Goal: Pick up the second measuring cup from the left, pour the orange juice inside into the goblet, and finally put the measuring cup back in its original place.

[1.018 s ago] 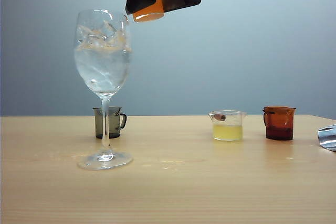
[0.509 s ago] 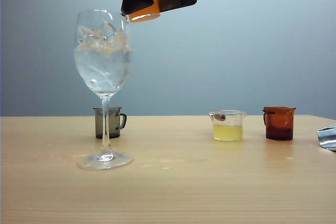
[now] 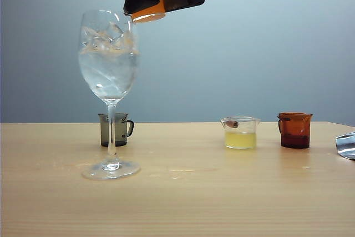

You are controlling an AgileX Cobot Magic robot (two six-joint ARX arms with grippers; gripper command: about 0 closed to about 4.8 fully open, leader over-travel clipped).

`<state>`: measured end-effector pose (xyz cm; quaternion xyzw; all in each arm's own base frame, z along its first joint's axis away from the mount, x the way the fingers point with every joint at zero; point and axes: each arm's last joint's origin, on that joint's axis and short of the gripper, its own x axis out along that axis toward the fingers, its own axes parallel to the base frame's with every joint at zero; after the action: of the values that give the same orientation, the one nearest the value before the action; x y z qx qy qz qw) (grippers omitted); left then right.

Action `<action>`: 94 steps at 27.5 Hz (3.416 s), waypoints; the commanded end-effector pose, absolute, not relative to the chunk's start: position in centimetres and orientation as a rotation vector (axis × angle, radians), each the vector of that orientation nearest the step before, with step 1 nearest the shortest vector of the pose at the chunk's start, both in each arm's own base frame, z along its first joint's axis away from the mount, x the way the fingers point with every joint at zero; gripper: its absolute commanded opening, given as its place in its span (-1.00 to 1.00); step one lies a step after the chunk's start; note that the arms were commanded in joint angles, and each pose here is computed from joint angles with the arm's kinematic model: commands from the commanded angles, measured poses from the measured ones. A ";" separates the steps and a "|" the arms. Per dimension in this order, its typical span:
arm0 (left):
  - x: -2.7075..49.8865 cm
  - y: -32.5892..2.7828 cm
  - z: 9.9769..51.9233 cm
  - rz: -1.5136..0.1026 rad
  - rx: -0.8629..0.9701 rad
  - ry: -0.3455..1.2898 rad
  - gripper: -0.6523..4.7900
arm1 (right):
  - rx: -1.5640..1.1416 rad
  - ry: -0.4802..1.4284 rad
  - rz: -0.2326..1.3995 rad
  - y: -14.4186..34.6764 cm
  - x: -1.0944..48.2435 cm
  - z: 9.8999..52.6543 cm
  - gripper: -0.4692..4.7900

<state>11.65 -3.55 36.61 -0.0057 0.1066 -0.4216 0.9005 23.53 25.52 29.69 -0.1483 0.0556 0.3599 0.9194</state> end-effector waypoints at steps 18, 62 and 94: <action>11.5 -3.6 36.8 -0.880 -0.012 0.209 -0.78 | -0.405 0.023 0.767 26.0 22.9 30.4 -0.64; 11.3 -3.5 36.8 -0.880 -0.011 0.207 -0.78 | -0.740 -0.115 0.772 26.1 22.8 30.4 -0.64; 11.3 -3.5 36.8 -0.880 -0.013 0.214 -0.78 | -0.907 -0.185 0.747 26.1 22.8 30.5 -0.64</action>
<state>11.43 -3.52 36.58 -0.0064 0.1088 -0.4215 0.9003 22.90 26.08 29.69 -0.4302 -0.0624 0.3616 0.8248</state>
